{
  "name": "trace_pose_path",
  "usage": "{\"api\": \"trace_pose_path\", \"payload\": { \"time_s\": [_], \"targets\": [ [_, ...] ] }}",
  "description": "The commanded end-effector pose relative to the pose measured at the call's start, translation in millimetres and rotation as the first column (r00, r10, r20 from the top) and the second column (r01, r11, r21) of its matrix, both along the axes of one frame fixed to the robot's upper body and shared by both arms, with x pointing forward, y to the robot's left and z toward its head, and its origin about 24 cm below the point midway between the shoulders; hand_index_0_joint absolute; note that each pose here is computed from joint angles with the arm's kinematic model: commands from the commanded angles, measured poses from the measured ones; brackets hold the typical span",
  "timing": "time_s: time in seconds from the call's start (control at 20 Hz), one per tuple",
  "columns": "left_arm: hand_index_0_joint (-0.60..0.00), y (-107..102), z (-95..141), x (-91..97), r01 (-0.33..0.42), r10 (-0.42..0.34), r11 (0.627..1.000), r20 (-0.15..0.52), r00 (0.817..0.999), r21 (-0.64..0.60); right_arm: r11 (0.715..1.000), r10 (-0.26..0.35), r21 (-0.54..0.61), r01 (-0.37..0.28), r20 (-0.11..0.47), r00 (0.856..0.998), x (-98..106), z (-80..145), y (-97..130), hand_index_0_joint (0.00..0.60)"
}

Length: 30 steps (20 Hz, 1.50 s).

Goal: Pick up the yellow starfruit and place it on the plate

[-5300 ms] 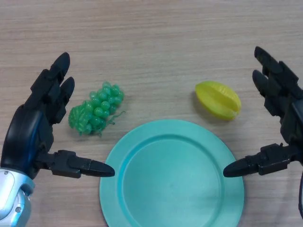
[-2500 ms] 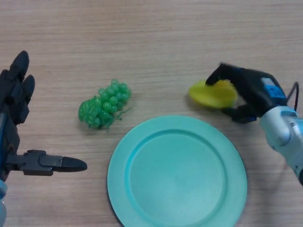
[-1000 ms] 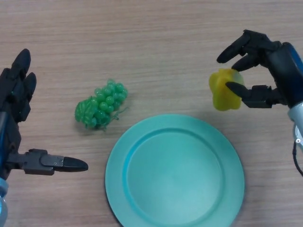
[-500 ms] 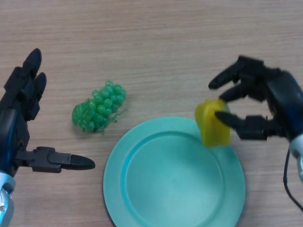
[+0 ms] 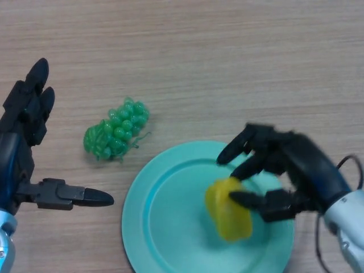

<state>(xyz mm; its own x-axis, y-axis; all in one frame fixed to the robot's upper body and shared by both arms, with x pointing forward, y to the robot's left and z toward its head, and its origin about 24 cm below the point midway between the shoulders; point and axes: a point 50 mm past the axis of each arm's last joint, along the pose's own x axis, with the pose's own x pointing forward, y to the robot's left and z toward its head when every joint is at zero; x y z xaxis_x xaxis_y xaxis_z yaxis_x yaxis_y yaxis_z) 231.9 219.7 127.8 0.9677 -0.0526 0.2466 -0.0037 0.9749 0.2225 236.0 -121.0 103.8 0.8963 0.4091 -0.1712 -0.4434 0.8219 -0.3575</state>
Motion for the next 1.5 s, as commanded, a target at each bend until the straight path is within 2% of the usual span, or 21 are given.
{"api": "trace_pose_path", "payload": {
  "time_s": [0.05,0.1,0.15,0.2,0.25,0.4,0.45,0.55,0.7,0.8,0.85,0.9,1.0,1.05,1.2,1.25,1.4,1.5],
  "targets": [
    [0.0,9,33,-9.9,-0.012,0.003,0.999,0.197,0.98,0.045,0.999,0.033,0.021,-0.038,0.188,0.982,0,31,3,0.45],
    [0.0,9,33,-10.1,-0.013,0.003,0.999,0.198,0.98,0.047,0.999,0.031,0.009,-0.034,0.201,0.979,0,32,4,0.351],
    [0.0,10,34,-11.0,-0.018,0.008,0.999,0.205,0.979,0.05,1.0,0.016,-0.016,-0.013,0.242,0.97,3,34,3,0.201],
    [0.0,11,35,-11.8,-0.024,0.013,0.998,0.212,0.977,0.051,0.999,0.004,-0.036,0.006,0.279,0.96,6,36,3,0.101],
    [0.0,12,37,-14.8,-0.031,0.02,0.998,0.22,0.975,0.046,0.998,-0.018,-0.057,0.04,0.343,0.939,11,43,5,0.0],
    [0.0,11,38,-16.4,-0.038,0.025,0.998,0.235,0.972,0.049,0.998,-0.038,-0.024,0.05,0.365,0.93,12,50,4,0.0],
    [0.0,10,40,-16.2,-0.033,0.021,0.998,0.239,0.971,0.05,0.998,-0.055,-0.009,0.064,0.396,0.916,15,56,0,0.0],
    [0.0,10,43,-14.0,-0.037,0.023,0.998,0.247,0.969,0.052,0.997,-0.078,0.012,0.08,0.425,0.902,20,62,-4,0.0],
    [0.0,4,46,-12.2,-0.04,0.024,0.998,0.263,0.965,0.053,0.995,-0.093,0.069,0.07,0.432,0.897,21,64,-9,0.0],
    [0.0,-1,45,-12.4,-0.026,0.011,0.998,0.267,0.964,0.051,0.991,-0.128,0.1,0.093,0.43,0.894,22,67,-20,0.0],
    [0.0,-4,44,-14.4,-0.006,-0.006,0.999,0.25,0.968,0.047,0.987,-0.159,0.106,0.124,0.459,0.874,22,70,-29,0.0],
    [0.0,-5,44,-14.9,-0.001,-0.01,0.999,0.246,0.969,0.047,0.985,-0.171,0.111,0.133,0.474,0.864,22,71,-33,0.0],
    [0.0,-7,42,-16.2,0.017,-0.025,0.999,0.214,0.977,0.041,0.98,-0.198,0.12,0.16,0.475,0.857,19,70,-42,0.0],
    [0.0,-8,41,-15.9,0.027,-0.033,0.999,0.198,0.98,0.036,0.978,-0.197,0.163,0.133,0.483,0.853,12,71,-45,0.0],
    [0.0,-10,41,-12.4,0.029,-0.035,0.999,0.192,0.981,0.033,0.971,-0.176,0.227,0.074,0.47,0.865,0,63,-49,0.0],
    [0.0,-10,41,-10.4,0.025,-0.034,0.999,0.211,0.977,0.044,0.967,-0.164,0.248,0.053,0.452,0.877,-5,57,-51,0.0],
    [0.0,-5,43,-9.0,0.02,-0.029,0.999,0.212,0.977,0.046,0.964,-0.171,0.259,0.056,0.448,0.878,-10,56,-56,0.0],
    [0.0,-2,45,-7.8,-0.01,-0.002,0.999,0.24,0.971,0.048,0.957,-0.186,0.285,0.061,0.436,0.881,-13,55,-57,0.0]
  ]
}}
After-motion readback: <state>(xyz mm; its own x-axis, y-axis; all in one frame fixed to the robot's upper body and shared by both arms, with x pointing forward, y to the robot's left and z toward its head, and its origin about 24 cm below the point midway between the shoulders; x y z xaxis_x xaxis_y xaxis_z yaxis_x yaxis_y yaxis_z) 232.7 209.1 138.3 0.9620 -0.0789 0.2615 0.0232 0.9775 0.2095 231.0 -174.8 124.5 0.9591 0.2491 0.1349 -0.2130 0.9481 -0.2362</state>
